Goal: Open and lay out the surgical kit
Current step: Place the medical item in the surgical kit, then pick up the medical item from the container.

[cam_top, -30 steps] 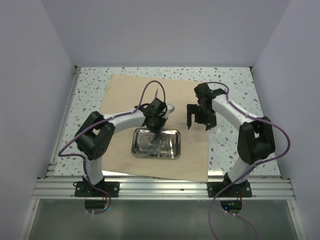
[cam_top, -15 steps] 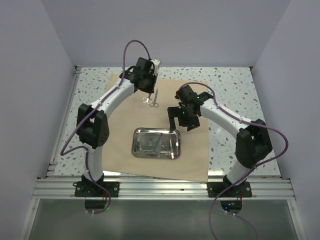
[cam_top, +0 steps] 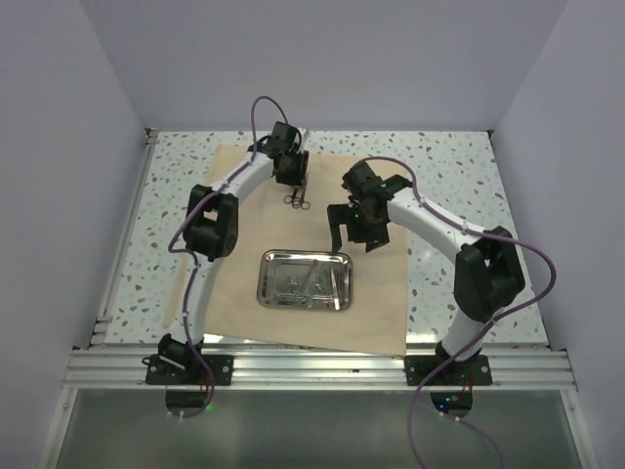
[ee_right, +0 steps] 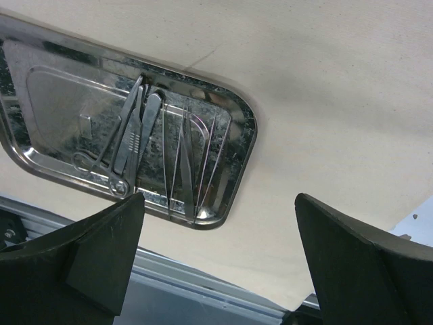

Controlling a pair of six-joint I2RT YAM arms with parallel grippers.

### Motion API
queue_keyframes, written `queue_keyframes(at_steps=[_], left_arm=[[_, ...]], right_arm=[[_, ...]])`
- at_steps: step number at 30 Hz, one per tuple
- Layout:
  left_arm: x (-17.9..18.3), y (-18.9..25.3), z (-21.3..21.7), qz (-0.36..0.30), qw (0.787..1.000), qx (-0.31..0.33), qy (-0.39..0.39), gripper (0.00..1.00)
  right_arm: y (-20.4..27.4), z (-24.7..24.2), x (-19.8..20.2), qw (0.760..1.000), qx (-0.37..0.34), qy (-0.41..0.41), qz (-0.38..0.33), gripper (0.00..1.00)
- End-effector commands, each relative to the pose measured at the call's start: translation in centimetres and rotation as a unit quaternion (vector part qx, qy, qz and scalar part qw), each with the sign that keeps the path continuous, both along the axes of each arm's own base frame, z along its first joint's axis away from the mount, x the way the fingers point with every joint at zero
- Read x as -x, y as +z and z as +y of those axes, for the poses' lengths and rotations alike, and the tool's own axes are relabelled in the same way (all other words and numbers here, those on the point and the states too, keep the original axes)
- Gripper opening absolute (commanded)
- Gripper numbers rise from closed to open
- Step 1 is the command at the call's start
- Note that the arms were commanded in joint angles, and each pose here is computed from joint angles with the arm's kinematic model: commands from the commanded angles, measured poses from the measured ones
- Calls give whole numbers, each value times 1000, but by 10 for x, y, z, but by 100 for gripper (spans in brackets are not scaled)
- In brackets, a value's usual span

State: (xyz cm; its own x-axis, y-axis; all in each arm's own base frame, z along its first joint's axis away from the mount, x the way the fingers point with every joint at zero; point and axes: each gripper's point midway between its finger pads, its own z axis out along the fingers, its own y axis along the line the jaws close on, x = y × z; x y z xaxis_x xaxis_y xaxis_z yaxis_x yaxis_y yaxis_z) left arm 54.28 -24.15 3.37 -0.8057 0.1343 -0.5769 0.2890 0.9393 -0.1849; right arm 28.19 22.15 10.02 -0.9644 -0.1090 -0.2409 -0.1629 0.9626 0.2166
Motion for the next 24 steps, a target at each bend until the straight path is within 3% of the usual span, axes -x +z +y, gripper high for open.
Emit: queue_keyframes(at_steps=[1,2,5,11,13,14,18,24], left_arm=[[2,19,-16,-9,999,42,0,47],[2,25,-13,-13,999,37,5,65],[2,46,1,-30,999,20,24,71],[24,90,42,-48,997,16,55,71],[40,84,56,-39,997,7,61,70],[46,100,60,-52,997,11,62,70],[82,95,74,-35,997,-1,62,70],[112,103,86,-38,997,-9,60,69]], right_arm=[[17,6,-2,1000,-20,-2,-17,96],[17,9,-3,999,-23,2,-22,96],[8,17,4,1000,-23,13,-17,90],[-14,40,16,999,-17,26,-7,72],[-22,45,20,1000,-12,27,-2,68],[-26,47,19,1000,-12,27,-3,61],[-39,53,14,1000,-3,26,-3,43],[-59,48,6,1000,27,13,2,33]])
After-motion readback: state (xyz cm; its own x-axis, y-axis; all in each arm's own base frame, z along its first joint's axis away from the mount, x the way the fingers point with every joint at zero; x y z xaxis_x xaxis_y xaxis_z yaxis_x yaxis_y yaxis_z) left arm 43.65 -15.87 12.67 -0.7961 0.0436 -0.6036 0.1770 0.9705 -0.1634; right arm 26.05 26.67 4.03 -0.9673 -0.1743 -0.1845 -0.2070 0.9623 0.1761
